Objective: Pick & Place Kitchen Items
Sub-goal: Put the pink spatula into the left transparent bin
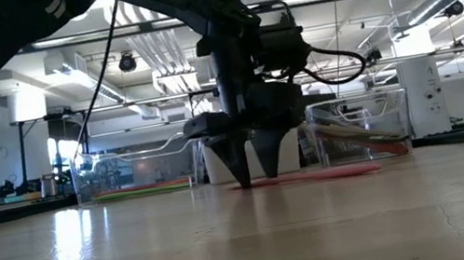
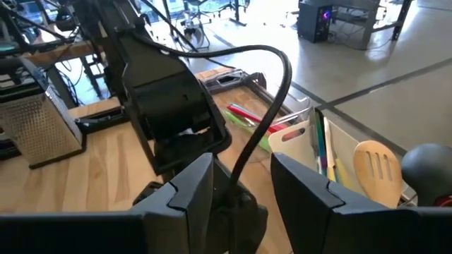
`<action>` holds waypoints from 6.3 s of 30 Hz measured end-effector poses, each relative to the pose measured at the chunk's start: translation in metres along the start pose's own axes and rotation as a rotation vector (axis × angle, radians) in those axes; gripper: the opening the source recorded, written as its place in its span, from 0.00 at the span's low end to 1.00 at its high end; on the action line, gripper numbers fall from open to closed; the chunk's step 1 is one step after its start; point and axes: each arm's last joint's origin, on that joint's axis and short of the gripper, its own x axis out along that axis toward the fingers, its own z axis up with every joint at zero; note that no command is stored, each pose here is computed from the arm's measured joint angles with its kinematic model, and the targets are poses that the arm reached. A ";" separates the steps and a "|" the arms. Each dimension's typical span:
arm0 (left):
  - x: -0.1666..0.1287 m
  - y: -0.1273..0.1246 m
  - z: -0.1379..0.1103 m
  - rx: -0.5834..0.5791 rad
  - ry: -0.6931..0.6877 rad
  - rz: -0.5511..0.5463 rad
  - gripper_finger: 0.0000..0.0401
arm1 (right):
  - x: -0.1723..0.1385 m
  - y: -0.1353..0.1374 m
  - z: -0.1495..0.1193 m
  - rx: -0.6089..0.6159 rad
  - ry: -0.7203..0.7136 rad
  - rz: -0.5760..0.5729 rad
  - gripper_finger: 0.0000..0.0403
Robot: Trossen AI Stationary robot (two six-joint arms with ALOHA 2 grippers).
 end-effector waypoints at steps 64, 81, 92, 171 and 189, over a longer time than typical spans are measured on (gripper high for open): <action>-0.040 -0.018 -0.010 -0.091 0.019 -0.116 0.07 | -0.001 0.004 0.000 0.002 -0.004 0.041 0.32; -0.034 -0.021 -0.016 -0.132 0.049 -0.145 0.07 | -0.014 0.055 -0.047 0.027 0.253 0.085 0.31; -0.034 -0.019 -0.017 -0.131 0.044 -0.137 0.05 | 0.021 0.106 -0.115 0.095 0.366 -0.131 0.35; -0.104 -0.025 -0.058 -0.510 0.020 -0.107 0.32 | 0.103 0.106 -0.164 0.019 0.739 -0.304 0.03; -0.158 -0.121 -0.139 -0.886 -0.818 0.461 0.32 | 0.020 0.095 -0.125 0.212 -0.104 -0.152 0.03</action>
